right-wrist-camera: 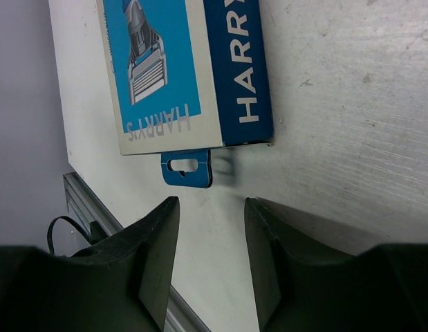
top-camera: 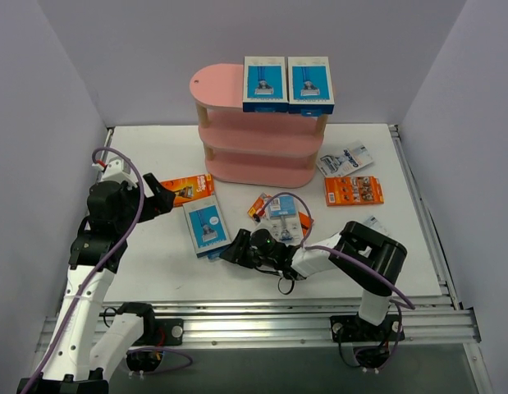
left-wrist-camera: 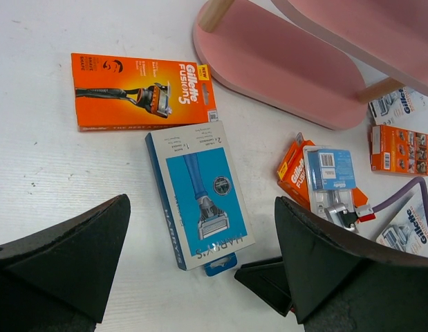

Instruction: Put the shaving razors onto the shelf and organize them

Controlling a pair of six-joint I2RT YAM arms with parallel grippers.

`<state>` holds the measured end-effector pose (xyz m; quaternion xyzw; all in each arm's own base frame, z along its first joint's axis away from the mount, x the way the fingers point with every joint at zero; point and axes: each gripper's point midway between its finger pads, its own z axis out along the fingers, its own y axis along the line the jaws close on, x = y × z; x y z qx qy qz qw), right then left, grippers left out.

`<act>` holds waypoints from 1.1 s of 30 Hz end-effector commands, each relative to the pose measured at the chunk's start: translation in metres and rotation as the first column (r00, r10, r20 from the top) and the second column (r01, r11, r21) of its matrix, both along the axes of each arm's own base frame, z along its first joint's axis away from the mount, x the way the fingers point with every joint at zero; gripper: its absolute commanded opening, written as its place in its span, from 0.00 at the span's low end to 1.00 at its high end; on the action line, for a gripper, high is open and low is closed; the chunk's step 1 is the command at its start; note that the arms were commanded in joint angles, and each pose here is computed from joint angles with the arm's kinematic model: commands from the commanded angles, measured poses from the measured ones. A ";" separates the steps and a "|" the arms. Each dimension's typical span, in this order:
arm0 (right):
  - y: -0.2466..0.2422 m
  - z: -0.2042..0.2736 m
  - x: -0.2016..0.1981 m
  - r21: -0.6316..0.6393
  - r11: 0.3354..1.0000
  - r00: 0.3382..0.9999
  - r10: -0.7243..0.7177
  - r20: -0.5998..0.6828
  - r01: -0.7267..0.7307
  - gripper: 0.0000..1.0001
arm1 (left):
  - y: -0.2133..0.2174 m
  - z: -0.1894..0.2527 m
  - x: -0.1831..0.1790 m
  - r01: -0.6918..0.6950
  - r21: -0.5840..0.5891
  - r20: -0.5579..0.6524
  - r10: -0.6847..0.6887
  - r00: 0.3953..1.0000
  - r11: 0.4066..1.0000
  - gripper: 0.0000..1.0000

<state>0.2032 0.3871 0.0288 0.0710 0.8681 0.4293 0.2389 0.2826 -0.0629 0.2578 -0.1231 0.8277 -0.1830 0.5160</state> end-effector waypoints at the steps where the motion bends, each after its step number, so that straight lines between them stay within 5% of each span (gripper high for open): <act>1: 0.015 0.015 0.009 0.068 0.998 0.999 -0.018 0.030 0.016 0.38 | -0.001 0.010 0.001 0.018 0.003 0.041 -0.018 0.999 1.000 0.94; 33: 0.028 0.007 0.016 0.099 0.995 0.999 -0.032 0.010 0.030 0.27 | -0.001 0.012 -0.002 0.020 0.000 0.051 -0.020 0.998 1.000 0.94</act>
